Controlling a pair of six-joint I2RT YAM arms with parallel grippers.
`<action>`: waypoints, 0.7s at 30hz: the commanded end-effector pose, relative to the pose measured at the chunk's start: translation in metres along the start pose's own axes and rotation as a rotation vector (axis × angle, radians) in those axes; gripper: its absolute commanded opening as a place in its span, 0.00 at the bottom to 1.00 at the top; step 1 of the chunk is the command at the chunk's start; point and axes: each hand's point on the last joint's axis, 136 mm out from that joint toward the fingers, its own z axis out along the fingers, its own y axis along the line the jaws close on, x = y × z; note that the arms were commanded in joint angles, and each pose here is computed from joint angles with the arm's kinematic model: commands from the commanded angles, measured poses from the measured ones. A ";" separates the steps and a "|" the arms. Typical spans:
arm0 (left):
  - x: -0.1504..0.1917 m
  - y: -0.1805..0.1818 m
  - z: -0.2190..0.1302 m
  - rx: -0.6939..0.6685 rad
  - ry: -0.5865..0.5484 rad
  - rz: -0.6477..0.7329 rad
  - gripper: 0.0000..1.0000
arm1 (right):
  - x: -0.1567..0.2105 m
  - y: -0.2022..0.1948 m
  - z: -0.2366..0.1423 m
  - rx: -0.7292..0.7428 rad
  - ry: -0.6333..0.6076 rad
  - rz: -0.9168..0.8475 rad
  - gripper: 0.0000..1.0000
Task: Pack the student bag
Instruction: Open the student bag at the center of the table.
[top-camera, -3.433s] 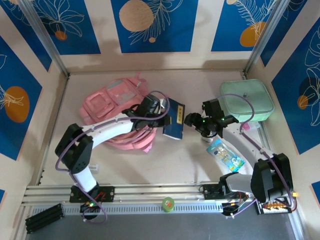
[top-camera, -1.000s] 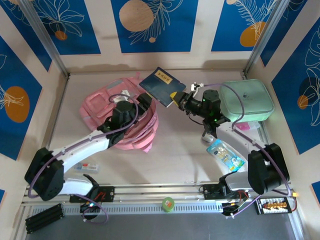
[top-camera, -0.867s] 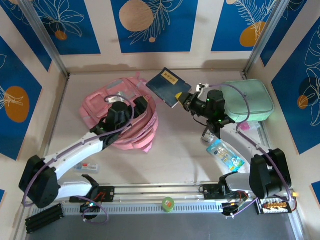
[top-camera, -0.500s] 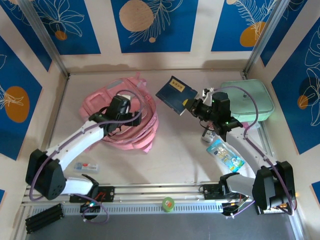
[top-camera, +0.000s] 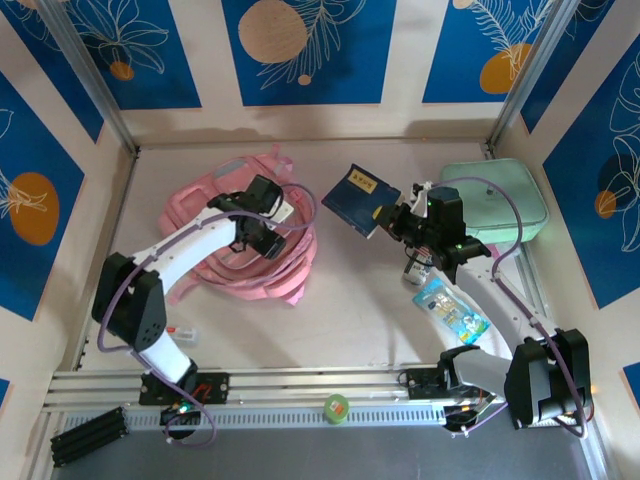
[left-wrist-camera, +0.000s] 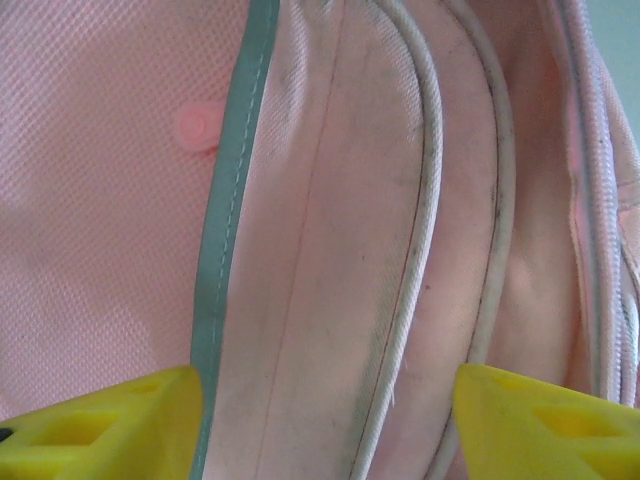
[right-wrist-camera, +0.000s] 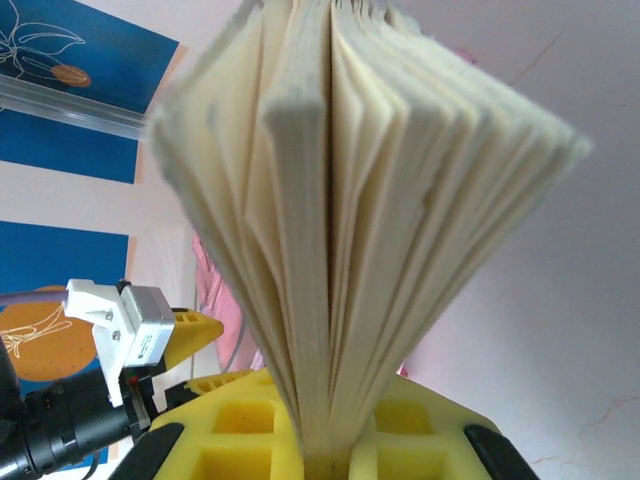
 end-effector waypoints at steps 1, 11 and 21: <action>0.001 -0.002 0.001 0.027 0.045 0.081 0.63 | -0.011 0.015 -0.012 -0.037 -0.050 -0.050 0.03; -0.004 -0.002 0.016 -0.029 0.129 0.140 0.50 | -0.013 0.008 -0.015 -0.041 -0.057 -0.033 0.04; 0.002 0.002 0.028 -0.119 0.227 0.190 0.48 | -0.011 0.003 -0.014 -0.050 -0.046 -0.018 0.04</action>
